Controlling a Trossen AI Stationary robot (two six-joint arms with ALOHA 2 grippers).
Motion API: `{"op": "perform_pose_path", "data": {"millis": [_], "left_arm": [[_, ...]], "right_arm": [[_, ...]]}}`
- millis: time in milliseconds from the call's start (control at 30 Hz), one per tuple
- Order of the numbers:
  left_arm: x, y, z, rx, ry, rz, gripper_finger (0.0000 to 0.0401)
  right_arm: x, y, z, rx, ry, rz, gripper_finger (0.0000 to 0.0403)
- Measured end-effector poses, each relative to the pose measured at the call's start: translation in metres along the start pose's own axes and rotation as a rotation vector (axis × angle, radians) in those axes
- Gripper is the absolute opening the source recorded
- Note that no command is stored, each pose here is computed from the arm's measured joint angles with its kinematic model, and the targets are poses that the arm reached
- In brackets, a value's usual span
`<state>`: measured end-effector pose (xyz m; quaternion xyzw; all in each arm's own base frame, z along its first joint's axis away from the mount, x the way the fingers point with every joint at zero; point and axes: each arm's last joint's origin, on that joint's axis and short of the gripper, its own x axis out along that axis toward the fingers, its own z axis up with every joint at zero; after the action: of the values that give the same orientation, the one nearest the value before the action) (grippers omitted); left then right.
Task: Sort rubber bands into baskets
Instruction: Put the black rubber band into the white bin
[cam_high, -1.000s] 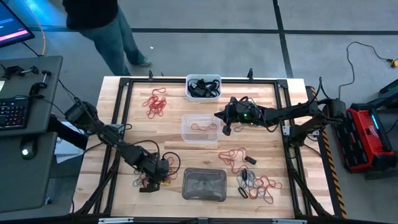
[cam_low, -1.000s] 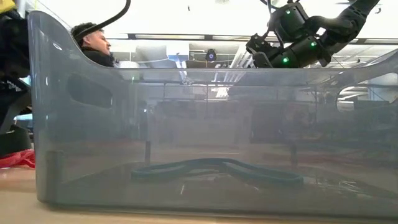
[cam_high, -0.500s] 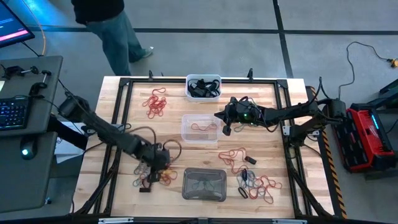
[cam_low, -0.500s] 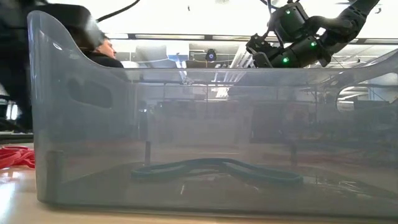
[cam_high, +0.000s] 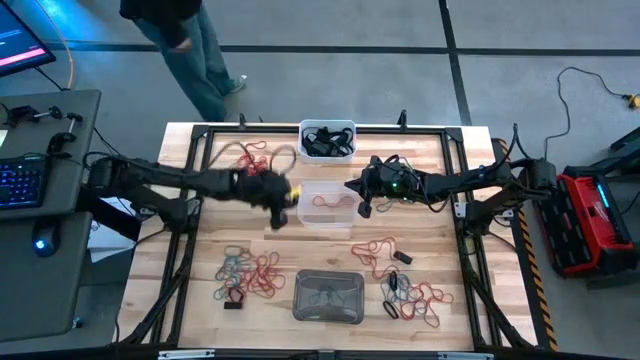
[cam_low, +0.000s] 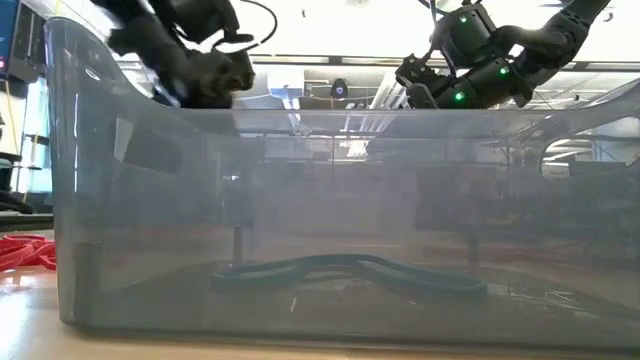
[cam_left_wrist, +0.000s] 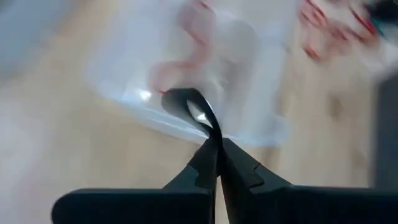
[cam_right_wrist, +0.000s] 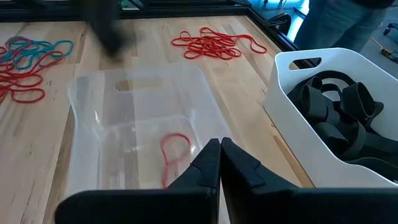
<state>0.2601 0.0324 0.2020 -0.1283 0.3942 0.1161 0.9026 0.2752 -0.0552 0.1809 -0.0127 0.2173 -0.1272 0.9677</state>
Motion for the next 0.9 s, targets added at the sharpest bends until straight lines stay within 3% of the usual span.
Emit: {"op": "perform_pose_path", "data": {"millis": [133,367,500,900], "left_arm": [[-0.002,0.033,0.027,0.028,-0.088,0.083,0.0],[0.011,0.08,0.073,0.093,-0.128,0.201,0.0],[0.026,0.11,0.093,0.059,-0.114,0.178,0.0],[0.074,0.173,0.108,-0.007,0.027,0.207,0.0]], "right_arm": [[0.0,0.0,0.0,0.0,0.0,0.0,0.0],[0.0,0.0,0.001,0.028,-0.005,0.0,0.0],[0.0,0.0,0.0,0.047,-0.002,0.0,0.0],[0.0,0.0,-0.001,0.053,0.008,0.0,0.0]]}}
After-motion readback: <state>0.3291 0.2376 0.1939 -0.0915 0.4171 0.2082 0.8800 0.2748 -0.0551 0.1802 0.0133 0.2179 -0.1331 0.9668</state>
